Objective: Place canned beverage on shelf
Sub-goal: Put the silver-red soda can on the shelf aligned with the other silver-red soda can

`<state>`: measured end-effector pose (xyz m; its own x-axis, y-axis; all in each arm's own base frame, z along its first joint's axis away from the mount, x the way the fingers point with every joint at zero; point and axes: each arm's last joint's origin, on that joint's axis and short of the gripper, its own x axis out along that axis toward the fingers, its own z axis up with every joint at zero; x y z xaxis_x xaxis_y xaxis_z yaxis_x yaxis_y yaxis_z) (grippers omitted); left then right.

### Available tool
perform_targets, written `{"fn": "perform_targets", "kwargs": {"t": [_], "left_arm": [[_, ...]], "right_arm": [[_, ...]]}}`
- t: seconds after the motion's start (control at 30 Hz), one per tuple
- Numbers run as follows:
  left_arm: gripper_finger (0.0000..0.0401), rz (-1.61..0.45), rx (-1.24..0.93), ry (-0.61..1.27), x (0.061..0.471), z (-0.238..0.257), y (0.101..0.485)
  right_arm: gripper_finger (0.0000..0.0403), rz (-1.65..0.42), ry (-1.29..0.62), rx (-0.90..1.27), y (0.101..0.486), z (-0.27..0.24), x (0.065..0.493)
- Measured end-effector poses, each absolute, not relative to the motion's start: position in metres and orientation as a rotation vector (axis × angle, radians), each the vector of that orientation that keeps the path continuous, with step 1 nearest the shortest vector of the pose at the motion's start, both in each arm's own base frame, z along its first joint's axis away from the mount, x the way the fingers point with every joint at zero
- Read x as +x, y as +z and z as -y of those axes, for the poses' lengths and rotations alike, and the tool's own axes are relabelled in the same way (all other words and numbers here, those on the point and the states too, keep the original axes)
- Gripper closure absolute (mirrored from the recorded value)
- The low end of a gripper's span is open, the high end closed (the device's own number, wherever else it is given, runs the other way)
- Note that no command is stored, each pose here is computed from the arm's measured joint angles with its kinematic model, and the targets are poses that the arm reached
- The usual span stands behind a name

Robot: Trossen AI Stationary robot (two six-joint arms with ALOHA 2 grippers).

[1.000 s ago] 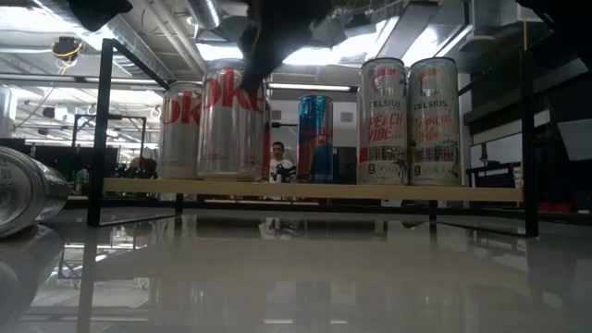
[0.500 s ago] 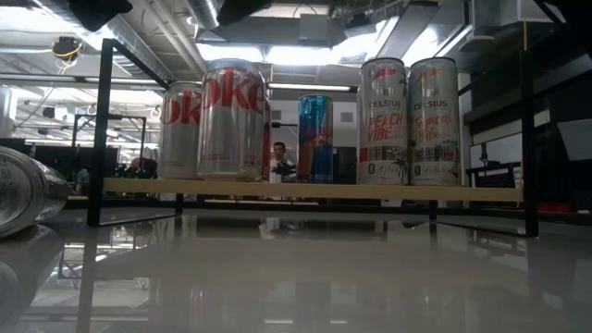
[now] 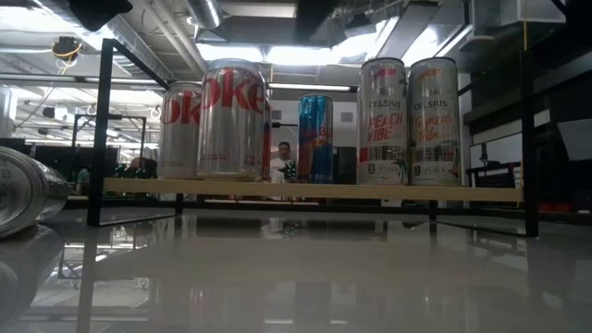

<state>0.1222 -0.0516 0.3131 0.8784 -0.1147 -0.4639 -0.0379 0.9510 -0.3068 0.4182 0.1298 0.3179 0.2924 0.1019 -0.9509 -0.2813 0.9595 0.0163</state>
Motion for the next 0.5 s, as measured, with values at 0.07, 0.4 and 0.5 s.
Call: {"fn": "perform_targets", "kwargs": {"t": [0.07, 0.4, 0.5], "left_arm": [[0.0065, -0.499, -0.315, -0.041, 0.122, 0.052, 0.313], [0.0065, -0.499, -0.315, -0.041, 0.122, 0.052, 0.313], [0.0065, -0.499, -0.315, -0.041, 0.122, 0.052, 0.313]], "right_arm": [[0.0052, -1.285, 0.263, -0.176, 0.318, -0.134, 0.412], [0.0052, -1.39, 0.357, -0.307, 0.317, -0.162, 0.387], [0.0052, -1.395, 0.345, -0.295, 0.314, -0.162, 0.381]]}}
